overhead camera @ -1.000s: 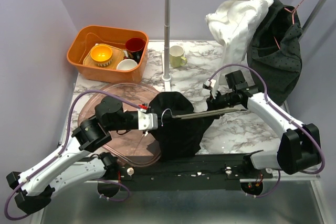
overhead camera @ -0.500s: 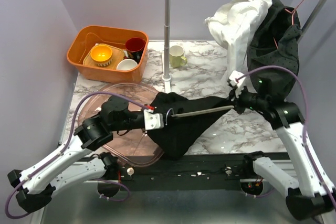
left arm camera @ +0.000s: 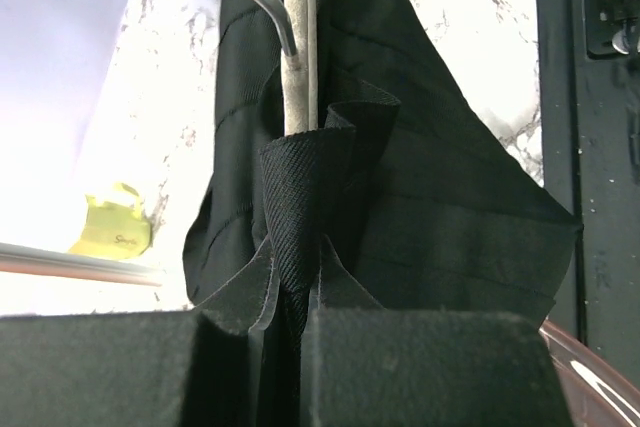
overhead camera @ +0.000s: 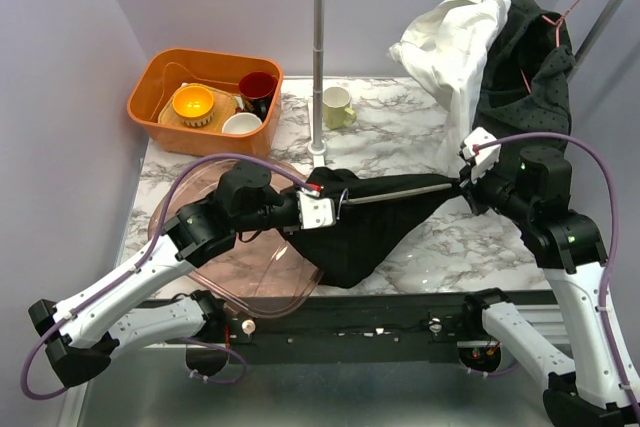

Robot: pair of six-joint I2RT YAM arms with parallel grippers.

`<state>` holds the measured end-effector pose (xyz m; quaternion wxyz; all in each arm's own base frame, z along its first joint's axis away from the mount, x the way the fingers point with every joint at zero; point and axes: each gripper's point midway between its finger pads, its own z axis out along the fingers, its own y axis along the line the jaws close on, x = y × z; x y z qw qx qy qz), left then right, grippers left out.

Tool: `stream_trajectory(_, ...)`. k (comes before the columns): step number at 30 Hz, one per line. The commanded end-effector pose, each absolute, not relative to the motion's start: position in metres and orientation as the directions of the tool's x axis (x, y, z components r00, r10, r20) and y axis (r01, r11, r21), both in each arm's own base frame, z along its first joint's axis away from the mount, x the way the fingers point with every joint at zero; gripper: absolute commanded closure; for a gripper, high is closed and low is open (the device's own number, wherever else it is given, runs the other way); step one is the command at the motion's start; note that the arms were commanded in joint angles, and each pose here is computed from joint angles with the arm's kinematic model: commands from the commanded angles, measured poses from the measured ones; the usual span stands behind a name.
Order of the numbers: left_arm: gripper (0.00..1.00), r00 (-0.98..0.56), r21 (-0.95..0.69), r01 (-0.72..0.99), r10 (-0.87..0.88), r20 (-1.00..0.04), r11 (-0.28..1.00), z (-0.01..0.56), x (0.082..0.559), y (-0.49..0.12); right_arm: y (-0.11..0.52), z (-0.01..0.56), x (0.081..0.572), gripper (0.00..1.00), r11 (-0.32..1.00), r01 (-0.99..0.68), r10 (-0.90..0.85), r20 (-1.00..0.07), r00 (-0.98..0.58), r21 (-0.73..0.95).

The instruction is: Place the skirt on the hanger

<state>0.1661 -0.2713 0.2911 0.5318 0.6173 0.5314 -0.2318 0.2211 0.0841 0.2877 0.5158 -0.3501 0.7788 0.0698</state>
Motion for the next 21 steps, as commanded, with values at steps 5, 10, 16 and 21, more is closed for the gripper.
stream_trajectory(5, 1.0, 0.342, 0.426, 0.901, 0.465, -0.817, 0.085, 0.285, 0.161, -0.258, 0.054, 0.322, 0.246, 0.99, 0.876, -0.429, -0.366, -0.884, -0.291, -0.221)
stream_trajectory(10, 1.0, 0.315, 0.482, 0.859, 0.567, -0.761, 0.171, 0.274, 0.185, -0.243, 0.059, 0.337, 0.244, 1.0, 0.875, -0.438, -0.346, -0.9, -0.264, -0.207)
stream_trajectory(16, 1.0, 0.289, 0.52, 0.809, 0.586, -0.757, 0.273, 0.284, 0.203, -0.235, 0.059, 0.326, 0.24, 0.99, 0.867, -0.454, -0.357, -0.891, -0.28, -0.204)
stream_trajectory(21, 1.0, 0.243, 0.519, 0.781, 0.596, -0.765, 0.347, 0.294, 0.216, -0.232, 0.062, 0.324, 0.235, 0.99, 0.861, -0.469, -0.357, -0.891, -0.28, -0.198)
